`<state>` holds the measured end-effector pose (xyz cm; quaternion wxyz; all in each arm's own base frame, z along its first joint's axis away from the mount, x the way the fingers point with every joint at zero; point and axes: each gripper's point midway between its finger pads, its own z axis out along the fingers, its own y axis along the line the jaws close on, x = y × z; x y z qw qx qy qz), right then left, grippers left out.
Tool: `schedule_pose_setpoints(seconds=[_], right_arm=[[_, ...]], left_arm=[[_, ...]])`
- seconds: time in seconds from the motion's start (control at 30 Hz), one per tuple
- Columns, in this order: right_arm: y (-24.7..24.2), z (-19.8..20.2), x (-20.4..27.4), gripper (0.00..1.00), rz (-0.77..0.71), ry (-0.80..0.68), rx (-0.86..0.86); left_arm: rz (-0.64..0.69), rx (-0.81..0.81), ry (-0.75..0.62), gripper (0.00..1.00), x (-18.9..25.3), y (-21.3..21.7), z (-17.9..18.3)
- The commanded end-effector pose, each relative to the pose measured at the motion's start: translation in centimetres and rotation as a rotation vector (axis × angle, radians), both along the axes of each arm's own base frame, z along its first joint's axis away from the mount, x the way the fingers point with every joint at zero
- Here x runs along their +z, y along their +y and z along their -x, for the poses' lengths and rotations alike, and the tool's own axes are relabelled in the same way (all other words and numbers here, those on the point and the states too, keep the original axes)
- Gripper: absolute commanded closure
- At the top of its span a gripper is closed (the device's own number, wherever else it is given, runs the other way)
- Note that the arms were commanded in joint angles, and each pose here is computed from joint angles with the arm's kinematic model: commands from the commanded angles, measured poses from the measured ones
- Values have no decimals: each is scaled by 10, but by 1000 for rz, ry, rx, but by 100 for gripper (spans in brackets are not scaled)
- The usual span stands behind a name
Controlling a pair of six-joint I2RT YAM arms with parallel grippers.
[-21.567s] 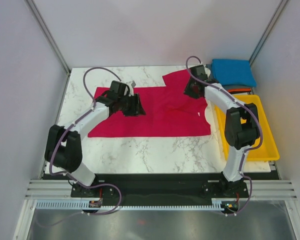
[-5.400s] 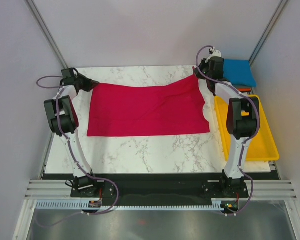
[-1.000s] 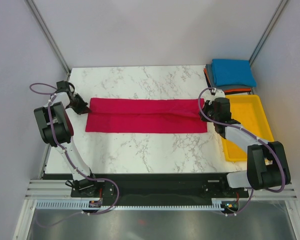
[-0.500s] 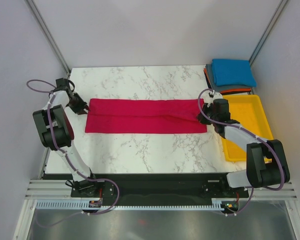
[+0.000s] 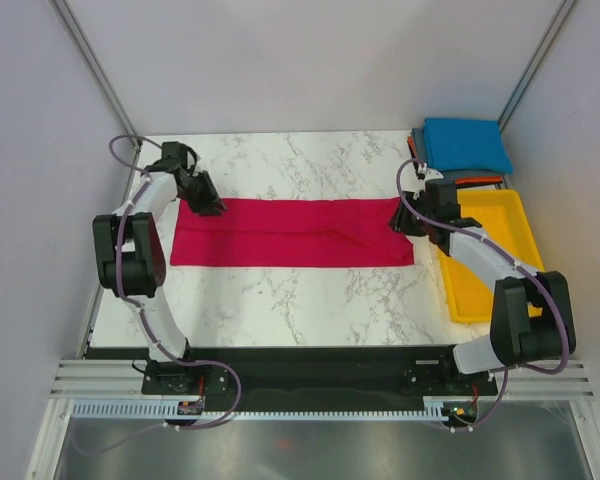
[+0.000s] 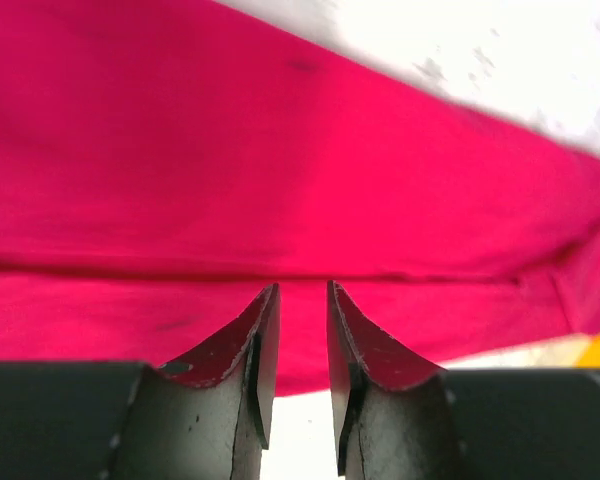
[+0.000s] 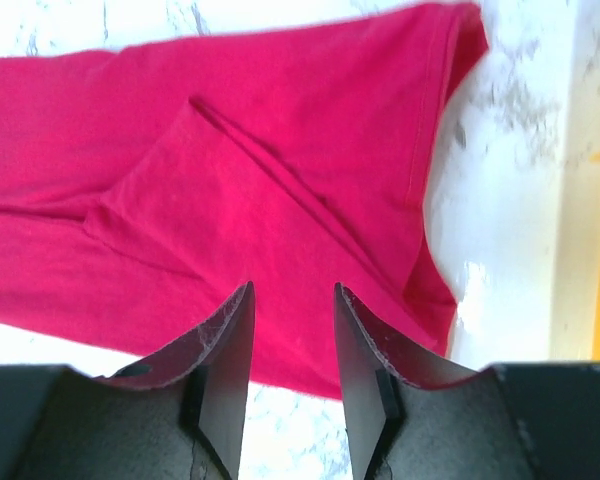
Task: Fold and stack the t-shirts
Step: Fold the tshirt
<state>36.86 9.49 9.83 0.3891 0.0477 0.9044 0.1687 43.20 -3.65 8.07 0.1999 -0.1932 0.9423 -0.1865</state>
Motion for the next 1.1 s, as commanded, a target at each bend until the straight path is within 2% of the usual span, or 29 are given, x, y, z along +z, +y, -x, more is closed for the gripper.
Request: schedule_pose_setpoints(seconds=[0.0, 0.07, 0.1, 0.13, 0.27, 0.4, 0.7, 1.07], right_arm=[[6, -16, 0, 54, 41, 32, 70], [15, -24, -9, 52, 25, 53, 135], [28, -33, 0, 51, -12, 32, 192], [33, -38, 1, 50, -26, 30, 226], [48, -61, -13, 49, -36, 52, 331], [53, -87, -4, 49, -27, 11, 368], [86, -101, -19, 47, -136, 29, 564], [95, -97, -45, 46, -88, 53, 624]], left_arm=[[102, -180, -82, 68, 22, -48, 5], [146, -180, -87, 67, 29, -56, 14], [220, -215, -93, 68, 32, -68, 22], [230, -239, -88, 68, 33, -81, 29], [256, -242, -136, 67, 46, -86, 50], [306, -273, -180, 67, 50, -97, 70], [388, -306, -140, 67, 41, -112, 78], [400, -301, -138, 67, 42, -113, 76]])
